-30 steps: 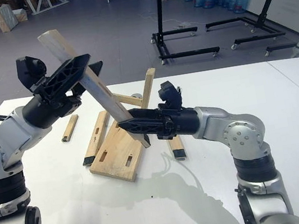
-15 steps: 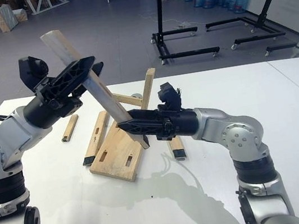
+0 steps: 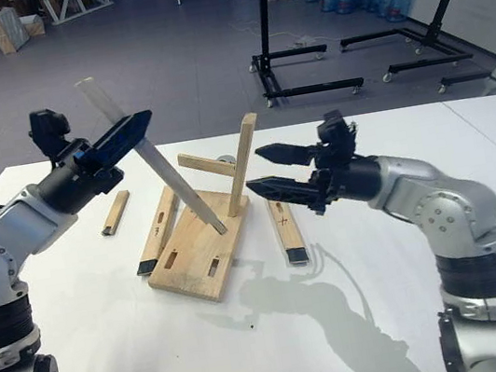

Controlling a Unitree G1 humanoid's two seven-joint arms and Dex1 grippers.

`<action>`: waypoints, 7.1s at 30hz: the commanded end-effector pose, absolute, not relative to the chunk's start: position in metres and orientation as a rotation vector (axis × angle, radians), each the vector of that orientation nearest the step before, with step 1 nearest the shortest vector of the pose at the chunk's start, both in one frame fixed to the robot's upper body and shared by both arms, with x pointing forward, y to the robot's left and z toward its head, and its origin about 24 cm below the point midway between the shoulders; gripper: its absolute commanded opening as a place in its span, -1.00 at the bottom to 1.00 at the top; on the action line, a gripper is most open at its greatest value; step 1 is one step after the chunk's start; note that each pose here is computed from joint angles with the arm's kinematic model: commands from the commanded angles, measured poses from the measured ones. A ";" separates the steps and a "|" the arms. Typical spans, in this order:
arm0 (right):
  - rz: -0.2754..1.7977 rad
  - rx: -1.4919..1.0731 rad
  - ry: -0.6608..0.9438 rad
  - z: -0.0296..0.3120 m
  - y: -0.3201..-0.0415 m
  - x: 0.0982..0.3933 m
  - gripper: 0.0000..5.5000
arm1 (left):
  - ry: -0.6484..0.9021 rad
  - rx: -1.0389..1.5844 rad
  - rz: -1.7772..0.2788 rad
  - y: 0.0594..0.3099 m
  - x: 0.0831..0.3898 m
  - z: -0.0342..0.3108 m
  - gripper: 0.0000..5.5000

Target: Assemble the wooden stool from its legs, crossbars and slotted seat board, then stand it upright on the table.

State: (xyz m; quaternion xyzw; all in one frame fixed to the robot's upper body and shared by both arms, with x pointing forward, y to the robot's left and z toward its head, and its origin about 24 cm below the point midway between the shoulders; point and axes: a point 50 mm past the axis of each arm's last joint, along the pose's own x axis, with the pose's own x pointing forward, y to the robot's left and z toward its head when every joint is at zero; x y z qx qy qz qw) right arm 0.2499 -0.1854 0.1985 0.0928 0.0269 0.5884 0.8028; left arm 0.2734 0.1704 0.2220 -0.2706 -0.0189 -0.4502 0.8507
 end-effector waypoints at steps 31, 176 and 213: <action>1.229 -0.840 0.328 0.079 -0.023 0.266 0.96 | -0.292 -0.010 -0.605 0.187 0.278 0.215 -0.27; 1.184 -0.524 0.272 0.134 -0.131 0.264 0.96 | -0.060 -0.109 -1.143 0.144 0.345 0.114 -0.27; 1.197 -0.522 0.272 0.133 -0.128 0.262 0.96 | 0.020 -0.038 -1.240 0.150 0.347 0.121 -0.27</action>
